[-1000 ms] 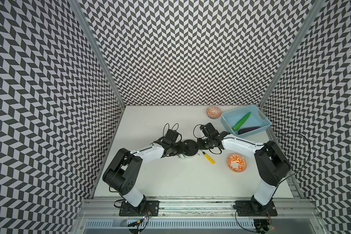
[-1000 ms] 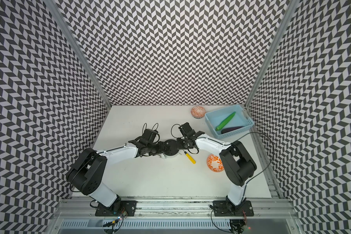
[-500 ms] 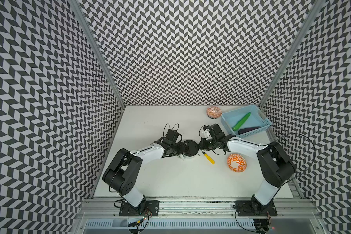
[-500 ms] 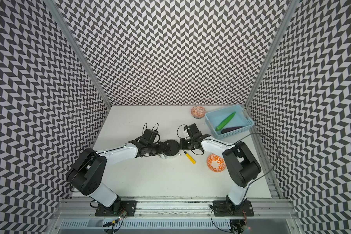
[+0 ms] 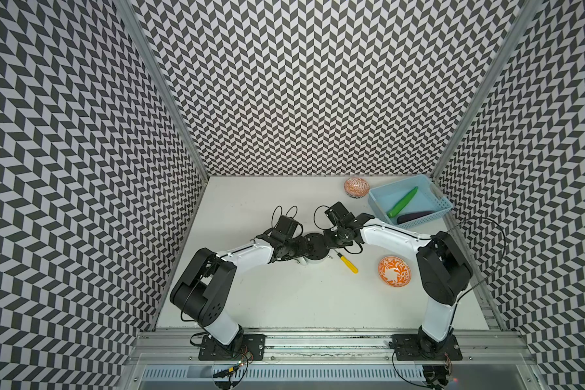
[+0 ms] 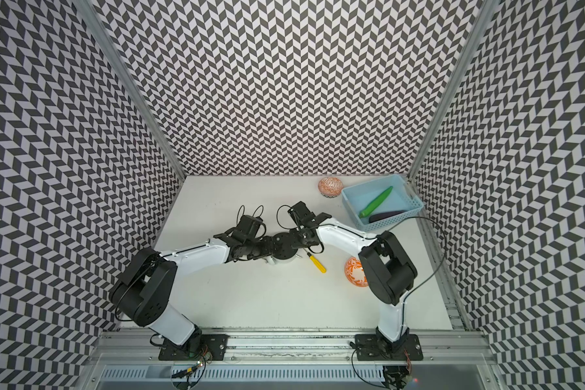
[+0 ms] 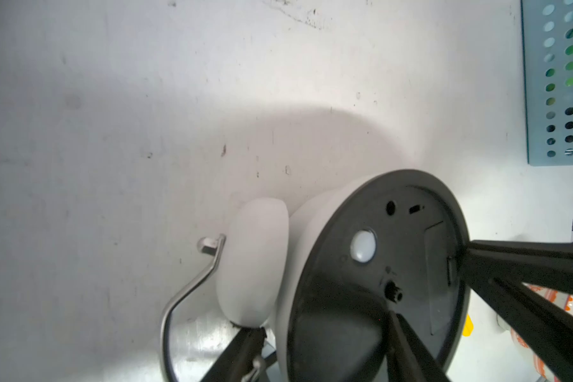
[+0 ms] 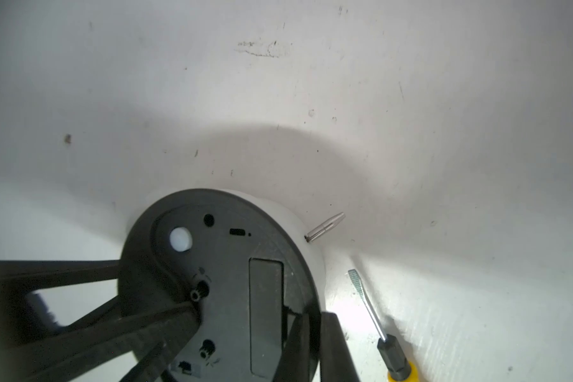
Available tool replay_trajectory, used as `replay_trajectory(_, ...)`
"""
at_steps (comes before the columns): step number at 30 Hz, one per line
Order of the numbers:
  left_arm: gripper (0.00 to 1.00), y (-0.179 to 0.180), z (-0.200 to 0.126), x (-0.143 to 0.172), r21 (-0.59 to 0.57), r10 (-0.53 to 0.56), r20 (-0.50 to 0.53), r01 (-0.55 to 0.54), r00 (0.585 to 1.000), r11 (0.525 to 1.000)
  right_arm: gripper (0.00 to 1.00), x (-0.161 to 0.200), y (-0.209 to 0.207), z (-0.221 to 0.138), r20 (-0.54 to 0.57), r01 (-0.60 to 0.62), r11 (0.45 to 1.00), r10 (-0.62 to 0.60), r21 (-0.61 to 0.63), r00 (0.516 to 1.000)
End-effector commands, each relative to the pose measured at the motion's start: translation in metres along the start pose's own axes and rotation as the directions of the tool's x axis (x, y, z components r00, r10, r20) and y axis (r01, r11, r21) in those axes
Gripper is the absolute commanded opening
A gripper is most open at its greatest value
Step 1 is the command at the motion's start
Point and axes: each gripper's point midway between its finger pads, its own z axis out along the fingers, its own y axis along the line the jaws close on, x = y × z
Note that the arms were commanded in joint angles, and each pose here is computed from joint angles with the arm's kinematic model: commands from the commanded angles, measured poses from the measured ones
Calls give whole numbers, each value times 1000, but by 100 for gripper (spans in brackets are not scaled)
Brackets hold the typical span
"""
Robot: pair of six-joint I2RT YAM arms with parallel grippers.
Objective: Remove the battery from the alarm
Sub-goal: Remove the cover from the alarm.
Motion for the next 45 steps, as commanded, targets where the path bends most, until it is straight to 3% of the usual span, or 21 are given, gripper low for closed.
replay_trajectory(1, 53, 24, 5, 21, -72, 7, -64, -11, 998, 997, 9, 78, -91, 33, -260, 126, 899, -14, 420, 965)
replay_trajectory(4, 51, 26, 7, 24, -57, -2, -76, -3, 997, 998, 10, 93, -109, 39, -317, 211, 826, -41, 523, 947)
replay_trajectory(9, 48, 27, 9, 26, -46, -9, -82, 5, 997, 999, 12, 129, -110, 62, -431, 311, 805, -77, 505, 899)
replay_trajectory(11, 48, 28, 10, 26, -45, -10, -83, 7, 996, 999, 12, 144, -102, 68, -476, 326, 832, -86, 449, 875)
replay_trajectory(12, 48, 28, 10, 26, -45, -11, -82, 7, 997, 999, 13, 152, -92, 71, -491, 304, 874, -87, 380, 867)
replay_trajectory(16, 48, 29, 9, 23, -47, -7, -76, 3, 997, 999, 13, 151, -44, 68, -459, 142, 985, -81, 101, 885)
replay_trajectory(23, 48, 29, 7, 22, -51, -3, -69, -1, 998, 999, 14, 119, -19, 53, -384, 32, 996, -60, -79, 922)
replay_trajectory(29, 49, 28, 5, 20, -53, -1, -60, -2, 998, 999, 15, 97, -10, 45, -326, -25, 989, -25, -149, 945)
replay_trajectory(31, 49, 28, 5, 20, -56, 0, -59, -3, 998, 998, 15, 86, -16, 43, -296, -25, 993, -10, -113, 955)
replay_trajectory(36, 49, 31, 5, 21, -69, 2, -60, -6, 998, 998, 13, 66, -57, 41, -261, 86, 978, -34, 191, 965)
replay_trajectory(41, 46, 36, 7, 25, -74, -7, -68, 2, 998, 997, 10, 78, -95, 46, -343, 256, 842, -90, 475, 935)
replay_trajectory(43, 46, 38, 8, 26, -71, -17, -74, 12, 997, 997, 8, 88, -105, 46, -389, 323, 777, -110, 540, 915)
replay_trajectory(45, 46, 39, 9, 26, -64, -24, -76, 20, 997, 998, 5, 100, -110, 49, -423, 351, 758, -110, 550, 899)
